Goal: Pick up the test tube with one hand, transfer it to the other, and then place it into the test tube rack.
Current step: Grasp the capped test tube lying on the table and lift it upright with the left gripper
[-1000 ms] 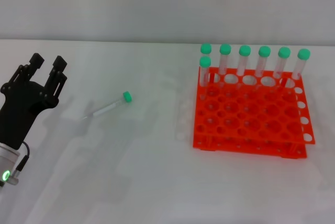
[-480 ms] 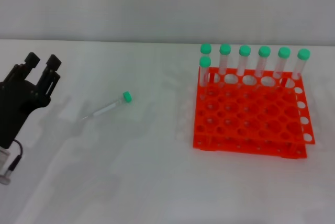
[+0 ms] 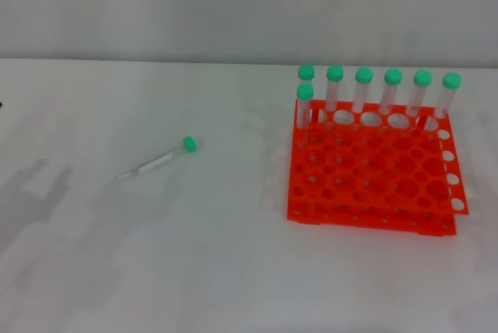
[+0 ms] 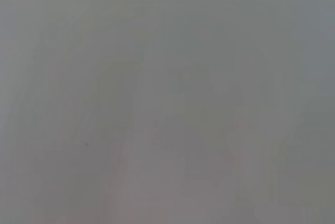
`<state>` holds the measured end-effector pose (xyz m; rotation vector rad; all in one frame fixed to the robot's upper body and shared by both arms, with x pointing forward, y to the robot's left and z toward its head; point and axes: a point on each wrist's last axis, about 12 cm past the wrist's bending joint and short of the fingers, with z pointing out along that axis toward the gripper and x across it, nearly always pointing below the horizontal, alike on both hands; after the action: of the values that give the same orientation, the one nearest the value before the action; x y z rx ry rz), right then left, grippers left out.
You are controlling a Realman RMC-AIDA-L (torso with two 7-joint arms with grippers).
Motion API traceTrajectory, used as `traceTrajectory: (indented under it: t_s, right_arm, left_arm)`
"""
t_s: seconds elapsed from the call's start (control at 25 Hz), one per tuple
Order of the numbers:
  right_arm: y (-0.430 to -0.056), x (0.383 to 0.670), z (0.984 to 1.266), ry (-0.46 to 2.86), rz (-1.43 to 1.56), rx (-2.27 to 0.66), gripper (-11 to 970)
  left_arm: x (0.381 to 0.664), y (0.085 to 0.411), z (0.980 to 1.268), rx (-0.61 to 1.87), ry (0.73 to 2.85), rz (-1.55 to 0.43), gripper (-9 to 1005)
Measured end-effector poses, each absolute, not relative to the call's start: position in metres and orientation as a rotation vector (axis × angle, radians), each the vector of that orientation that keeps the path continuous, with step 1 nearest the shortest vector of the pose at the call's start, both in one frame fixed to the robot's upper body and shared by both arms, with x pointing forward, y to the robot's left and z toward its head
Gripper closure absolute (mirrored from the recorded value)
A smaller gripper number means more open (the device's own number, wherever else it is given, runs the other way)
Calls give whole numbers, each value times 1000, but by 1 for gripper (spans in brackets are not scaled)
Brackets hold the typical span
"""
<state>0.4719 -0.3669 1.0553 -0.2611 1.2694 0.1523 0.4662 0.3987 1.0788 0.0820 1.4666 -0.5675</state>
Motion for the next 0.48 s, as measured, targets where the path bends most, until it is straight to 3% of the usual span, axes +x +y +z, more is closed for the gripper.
traceTrajectory:
  t_s: [0.24,0.48]
  right_arm:
    - [-369,477,1059,1259,148,-274,307]
    - [-368,480,1062,1244,131,-290,307]
  left_arm:
    - [469,424,1124,151,1672,-664,466]
    - [490,424,1155,288,1994,-682,466]
